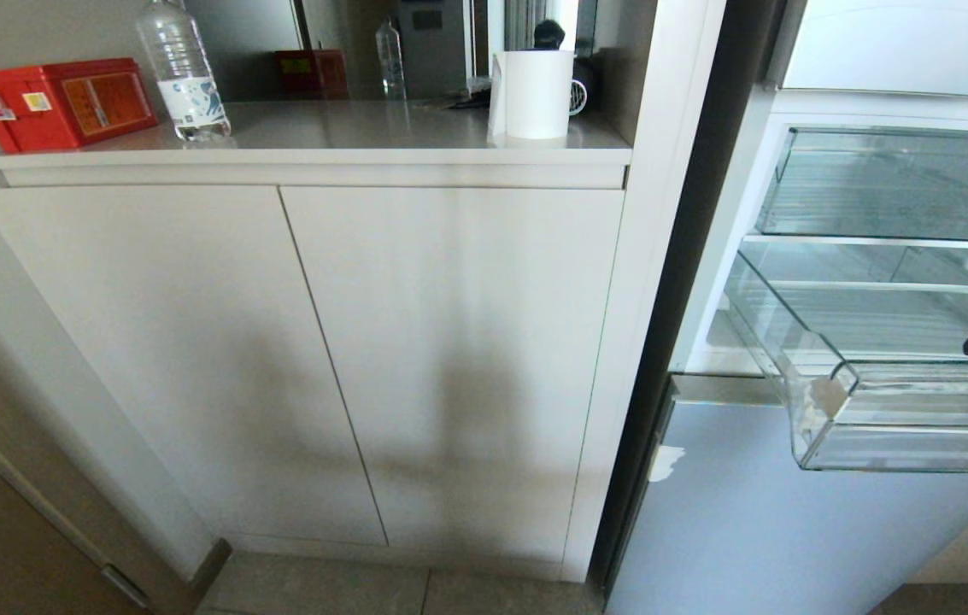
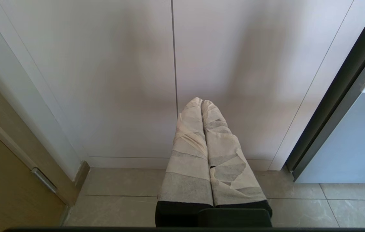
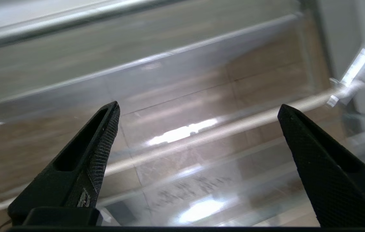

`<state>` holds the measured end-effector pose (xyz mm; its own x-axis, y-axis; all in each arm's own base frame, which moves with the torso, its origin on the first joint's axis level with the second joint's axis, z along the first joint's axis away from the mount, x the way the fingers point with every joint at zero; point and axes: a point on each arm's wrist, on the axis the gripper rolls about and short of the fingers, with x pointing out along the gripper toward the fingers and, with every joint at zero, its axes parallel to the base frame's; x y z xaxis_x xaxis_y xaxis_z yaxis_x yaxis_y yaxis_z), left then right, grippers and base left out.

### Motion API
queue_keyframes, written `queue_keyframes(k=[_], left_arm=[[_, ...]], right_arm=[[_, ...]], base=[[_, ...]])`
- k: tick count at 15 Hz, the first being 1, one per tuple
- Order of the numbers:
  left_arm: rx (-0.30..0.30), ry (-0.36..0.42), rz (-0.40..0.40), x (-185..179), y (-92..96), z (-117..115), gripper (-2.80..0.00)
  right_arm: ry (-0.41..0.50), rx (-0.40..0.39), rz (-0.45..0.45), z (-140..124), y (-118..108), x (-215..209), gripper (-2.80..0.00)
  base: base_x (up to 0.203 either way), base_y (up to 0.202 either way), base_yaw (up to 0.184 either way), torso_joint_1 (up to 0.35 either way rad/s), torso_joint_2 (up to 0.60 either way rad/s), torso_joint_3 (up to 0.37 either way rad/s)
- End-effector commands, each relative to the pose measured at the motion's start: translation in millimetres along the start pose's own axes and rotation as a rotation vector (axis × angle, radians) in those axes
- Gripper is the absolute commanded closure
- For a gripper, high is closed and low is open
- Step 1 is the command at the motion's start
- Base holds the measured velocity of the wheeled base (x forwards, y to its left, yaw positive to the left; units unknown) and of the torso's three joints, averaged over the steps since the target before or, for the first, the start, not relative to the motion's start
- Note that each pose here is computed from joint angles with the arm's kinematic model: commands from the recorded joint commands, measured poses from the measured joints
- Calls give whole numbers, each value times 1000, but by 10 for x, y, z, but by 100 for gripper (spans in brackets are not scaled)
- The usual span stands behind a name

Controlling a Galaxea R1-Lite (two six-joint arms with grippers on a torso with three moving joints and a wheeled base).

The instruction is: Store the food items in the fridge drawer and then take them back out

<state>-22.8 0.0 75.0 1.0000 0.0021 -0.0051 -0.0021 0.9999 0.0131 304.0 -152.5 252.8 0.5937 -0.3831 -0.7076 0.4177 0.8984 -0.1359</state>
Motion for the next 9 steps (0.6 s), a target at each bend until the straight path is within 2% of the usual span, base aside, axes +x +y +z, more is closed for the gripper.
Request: queue_keyframes(k=[1, 6, 8, 9], left_arm=[[-1, 2, 1, 1, 0, 0, 0], [1, 1, 0, 1, 0, 1, 0], [1, 1, 1, 1, 0, 1, 0], [0, 2, 1, 1, 0, 0, 0]], right_arm=[[-8, 8, -18, -55, -85, -138, -280], [20, 3, -29, -172, -128, -204, -280], [-15, 18, 7, -135, -124, -233, -280], [-64, 29, 47, -102, -118, -291, -280]], base=[[0, 0, 0, 0, 0, 0], [0, 0, 0, 0, 0, 0], [0, 0, 0, 0, 0, 0], [0, 0, 0, 0, 0, 0]])
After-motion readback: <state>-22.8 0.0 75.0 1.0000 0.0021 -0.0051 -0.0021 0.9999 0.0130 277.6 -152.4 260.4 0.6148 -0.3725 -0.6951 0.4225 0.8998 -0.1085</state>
